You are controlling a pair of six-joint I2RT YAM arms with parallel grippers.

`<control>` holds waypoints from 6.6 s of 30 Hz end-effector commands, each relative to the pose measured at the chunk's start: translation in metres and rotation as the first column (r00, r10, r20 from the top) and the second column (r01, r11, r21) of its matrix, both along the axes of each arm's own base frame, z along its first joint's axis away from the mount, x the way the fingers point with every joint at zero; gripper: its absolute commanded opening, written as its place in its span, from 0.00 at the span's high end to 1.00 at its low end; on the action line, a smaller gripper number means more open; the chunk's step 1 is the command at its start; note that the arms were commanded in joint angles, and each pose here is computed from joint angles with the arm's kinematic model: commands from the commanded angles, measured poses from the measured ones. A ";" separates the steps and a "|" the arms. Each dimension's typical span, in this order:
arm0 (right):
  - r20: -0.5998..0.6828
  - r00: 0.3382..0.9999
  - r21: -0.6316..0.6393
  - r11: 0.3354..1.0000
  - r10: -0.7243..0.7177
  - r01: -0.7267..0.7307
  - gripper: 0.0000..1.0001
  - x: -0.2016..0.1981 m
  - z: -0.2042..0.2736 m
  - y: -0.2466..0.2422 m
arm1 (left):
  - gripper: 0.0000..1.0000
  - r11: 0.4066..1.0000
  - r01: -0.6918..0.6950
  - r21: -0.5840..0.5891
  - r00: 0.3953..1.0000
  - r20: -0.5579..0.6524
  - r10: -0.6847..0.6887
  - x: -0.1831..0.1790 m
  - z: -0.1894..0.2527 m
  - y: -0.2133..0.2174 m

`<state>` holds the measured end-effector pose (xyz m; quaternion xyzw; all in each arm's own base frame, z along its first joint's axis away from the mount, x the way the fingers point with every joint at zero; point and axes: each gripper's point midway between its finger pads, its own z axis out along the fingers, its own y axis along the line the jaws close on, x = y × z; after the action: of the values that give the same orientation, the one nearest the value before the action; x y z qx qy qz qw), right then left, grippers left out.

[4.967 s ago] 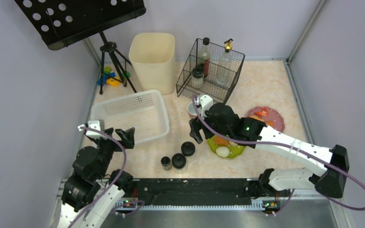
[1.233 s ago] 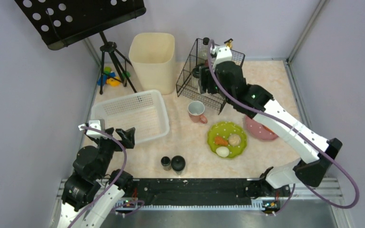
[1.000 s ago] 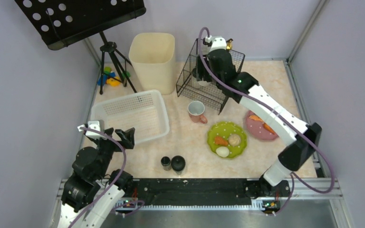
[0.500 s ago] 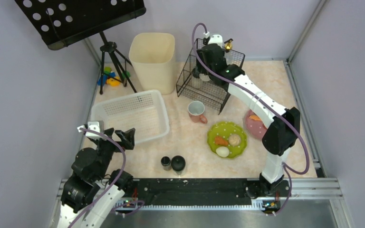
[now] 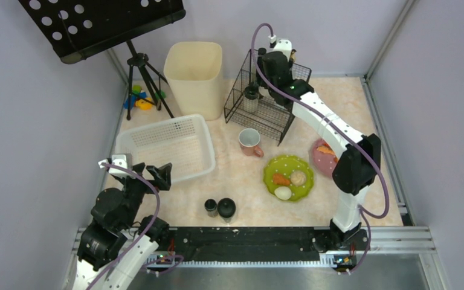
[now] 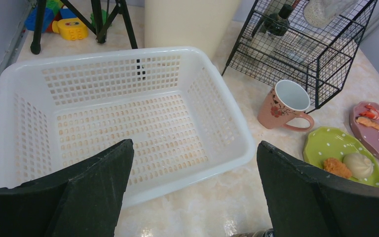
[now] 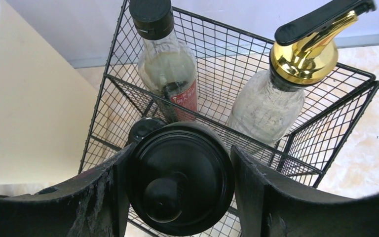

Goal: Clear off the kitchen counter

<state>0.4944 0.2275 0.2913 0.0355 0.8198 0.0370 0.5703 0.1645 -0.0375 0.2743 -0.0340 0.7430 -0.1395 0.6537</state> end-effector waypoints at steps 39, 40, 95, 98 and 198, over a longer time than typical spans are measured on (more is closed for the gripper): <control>-0.149 0.988 0.125 0.990 -0.045 0.064 0.87 0.027 -0.111 -0.001 | 0.01 1.000 0.011 -0.015 0.999 0.036 -0.011 0.003 0.009 -0.003; -0.153 0.987 0.126 0.990 -0.044 0.064 0.87 0.028 -0.113 -0.001 | 0.01 1.000 0.011 -0.015 0.999 0.037 -0.011 0.003 0.009 -0.003; 0.057 0.933 0.139 0.923 0.354 -0.359 0.20 -0.125 0.008 0.037 | 0.01 1.000 -0.005 -0.008 1.000 0.024 0.005 0.005 0.006 -0.001; 0.046 0.867 0.107 0.861 0.496 -0.498 0.20 -0.162 -0.001 0.048 | 0.01 1.000 -0.006 -0.007 1.000 0.024 0.007 0.005 0.006 -0.001; -0.190 0.105 -0.155 0.075 0.976 -0.985 0.69 -0.399 -0.122 0.153 | 0.01 1.000 -0.005 -0.005 1.000 0.021 0.005 0.006 0.005 -0.002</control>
<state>0.0878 0.3709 0.0950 -0.6297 0.6557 0.2817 0.3070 0.1664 -0.0373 0.2726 -0.0347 0.7466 -0.1352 0.6504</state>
